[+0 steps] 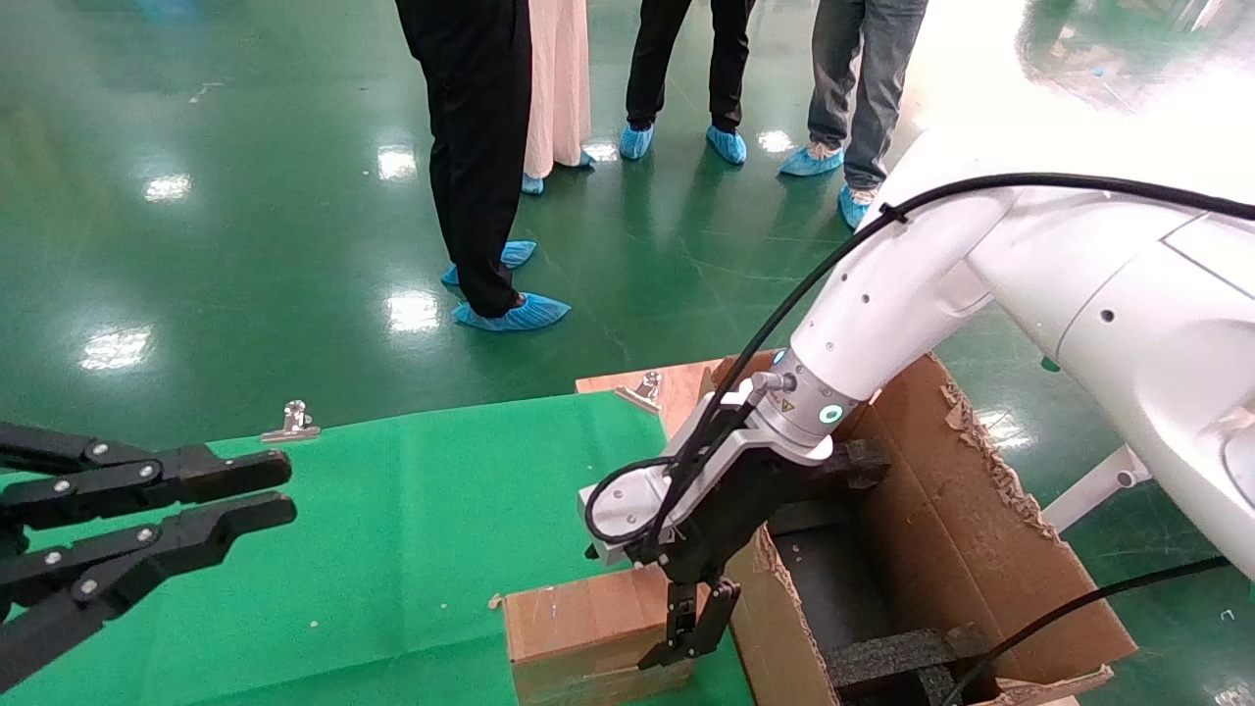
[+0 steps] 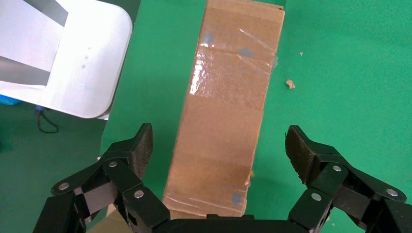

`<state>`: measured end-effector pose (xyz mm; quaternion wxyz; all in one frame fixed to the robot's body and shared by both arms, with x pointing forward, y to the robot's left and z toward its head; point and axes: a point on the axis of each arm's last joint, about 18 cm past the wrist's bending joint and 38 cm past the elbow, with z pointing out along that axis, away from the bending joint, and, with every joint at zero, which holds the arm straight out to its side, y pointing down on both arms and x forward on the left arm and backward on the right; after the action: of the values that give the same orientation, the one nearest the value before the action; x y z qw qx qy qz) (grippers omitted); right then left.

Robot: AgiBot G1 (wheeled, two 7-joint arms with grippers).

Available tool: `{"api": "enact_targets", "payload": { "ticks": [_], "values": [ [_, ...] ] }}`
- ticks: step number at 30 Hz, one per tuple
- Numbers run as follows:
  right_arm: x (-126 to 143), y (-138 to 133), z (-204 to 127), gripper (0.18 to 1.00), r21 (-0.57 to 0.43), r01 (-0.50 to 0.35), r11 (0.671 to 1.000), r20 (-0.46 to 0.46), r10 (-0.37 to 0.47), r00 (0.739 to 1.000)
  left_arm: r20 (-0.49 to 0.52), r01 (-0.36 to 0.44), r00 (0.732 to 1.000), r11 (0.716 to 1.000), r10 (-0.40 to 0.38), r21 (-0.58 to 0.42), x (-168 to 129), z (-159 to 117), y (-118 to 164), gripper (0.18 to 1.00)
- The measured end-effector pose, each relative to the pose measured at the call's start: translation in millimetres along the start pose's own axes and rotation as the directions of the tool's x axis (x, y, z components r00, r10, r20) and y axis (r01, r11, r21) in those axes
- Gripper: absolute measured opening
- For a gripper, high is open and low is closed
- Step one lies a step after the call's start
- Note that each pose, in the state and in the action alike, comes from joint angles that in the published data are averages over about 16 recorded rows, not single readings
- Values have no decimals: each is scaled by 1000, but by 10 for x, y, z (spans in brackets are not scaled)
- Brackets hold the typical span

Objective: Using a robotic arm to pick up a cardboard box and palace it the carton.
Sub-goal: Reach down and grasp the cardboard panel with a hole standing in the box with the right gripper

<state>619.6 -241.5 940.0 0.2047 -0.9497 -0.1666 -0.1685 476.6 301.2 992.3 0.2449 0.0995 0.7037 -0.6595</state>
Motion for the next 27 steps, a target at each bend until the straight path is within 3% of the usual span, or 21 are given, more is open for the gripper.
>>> {"api": "enact_targets", "payload": {
  "ticks": [5,14,27],
  "values": [
    [-7,-2,6,984,5,-2,1000,0,2,1000,0,0,1000,1000,0,0,0,0,0,303],
    [-15,-2,14,913,11,-4,1000,0,4,1000,0,0,1000,1000,0,0,0,0,0,477],
    [-20,-3,18,707,13,-5,1000,0,5,1000,0,0,1000,1000,0,0,0,0,0,761]
  ]
}}
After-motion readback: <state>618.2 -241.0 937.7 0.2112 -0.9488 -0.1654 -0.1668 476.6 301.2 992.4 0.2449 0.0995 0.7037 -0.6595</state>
